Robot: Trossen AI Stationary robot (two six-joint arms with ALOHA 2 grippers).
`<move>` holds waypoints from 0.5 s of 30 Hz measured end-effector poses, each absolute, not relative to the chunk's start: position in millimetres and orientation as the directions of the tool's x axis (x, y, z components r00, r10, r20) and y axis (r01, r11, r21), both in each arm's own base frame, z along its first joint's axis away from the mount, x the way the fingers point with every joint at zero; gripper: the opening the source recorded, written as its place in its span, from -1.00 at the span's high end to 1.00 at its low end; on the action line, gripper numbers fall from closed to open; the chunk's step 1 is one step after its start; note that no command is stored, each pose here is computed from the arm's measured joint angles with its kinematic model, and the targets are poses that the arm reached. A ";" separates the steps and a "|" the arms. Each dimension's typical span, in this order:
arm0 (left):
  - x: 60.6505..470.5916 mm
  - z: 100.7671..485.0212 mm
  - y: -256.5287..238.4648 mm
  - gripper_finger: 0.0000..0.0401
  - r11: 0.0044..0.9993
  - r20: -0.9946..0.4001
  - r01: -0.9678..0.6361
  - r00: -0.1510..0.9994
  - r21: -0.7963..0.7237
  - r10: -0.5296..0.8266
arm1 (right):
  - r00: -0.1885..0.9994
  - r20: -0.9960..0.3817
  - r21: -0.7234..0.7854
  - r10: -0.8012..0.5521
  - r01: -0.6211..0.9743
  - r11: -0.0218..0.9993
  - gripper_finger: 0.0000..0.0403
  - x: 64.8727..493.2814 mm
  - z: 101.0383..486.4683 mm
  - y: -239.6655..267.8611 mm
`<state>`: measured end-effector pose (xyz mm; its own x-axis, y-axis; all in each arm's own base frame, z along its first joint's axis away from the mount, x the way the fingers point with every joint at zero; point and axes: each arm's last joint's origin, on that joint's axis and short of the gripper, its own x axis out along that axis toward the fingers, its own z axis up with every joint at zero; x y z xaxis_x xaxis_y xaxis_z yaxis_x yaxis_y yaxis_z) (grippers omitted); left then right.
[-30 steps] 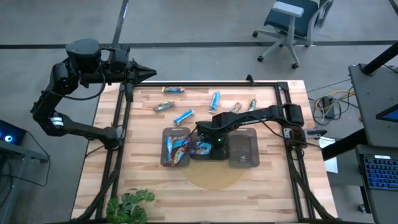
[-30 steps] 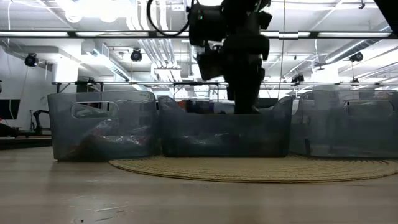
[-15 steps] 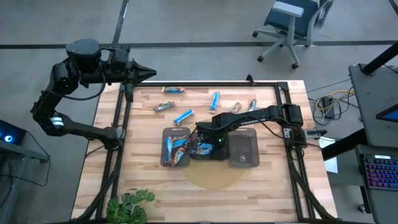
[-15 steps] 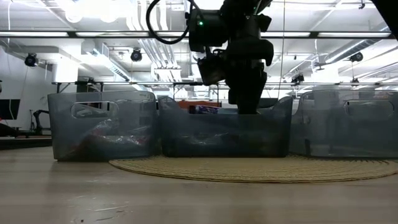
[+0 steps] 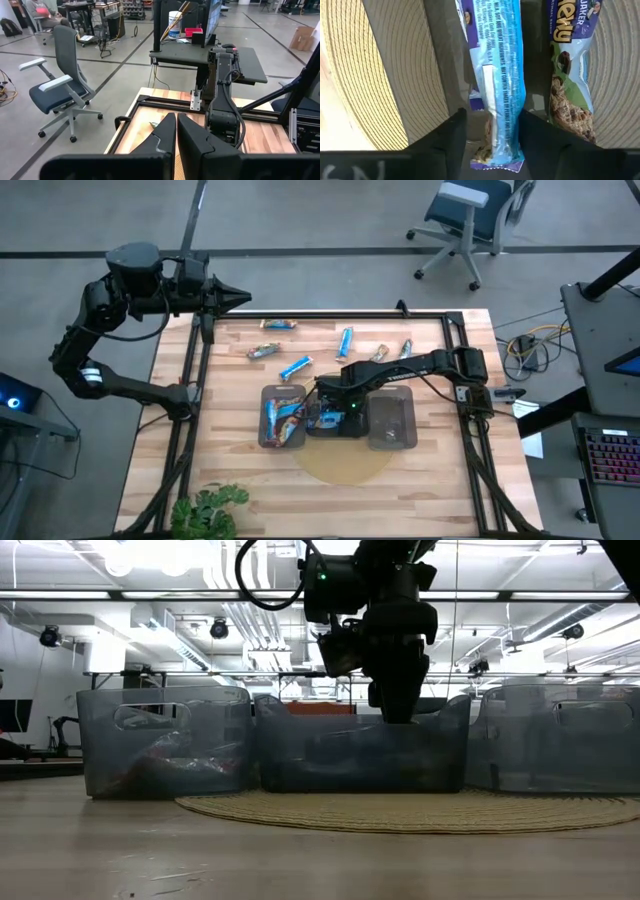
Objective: Pick and place Granola Bars by type
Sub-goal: Put the blue granola bar into the center black bin
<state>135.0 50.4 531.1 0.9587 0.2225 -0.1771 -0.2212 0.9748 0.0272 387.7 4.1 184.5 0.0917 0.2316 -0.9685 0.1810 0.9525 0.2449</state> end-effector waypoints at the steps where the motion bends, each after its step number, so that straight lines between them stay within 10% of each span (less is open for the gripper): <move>1: 135.0 531.1 50.4 1.00 0.975 -0.177 -0.221 0.959 0.027 0.222 | 0.092 -0.969 0.244 0.230 0.181 0.953 0.18 387.7 184.5 4.1; 15: 135.0 531.1 50.4 1.00 0.975 -0.177 -0.221 0.959 0.027 0.222 | 0.092 -0.969 0.244 0.230 0.185 0.952 0.03 387.7 184.6 4.1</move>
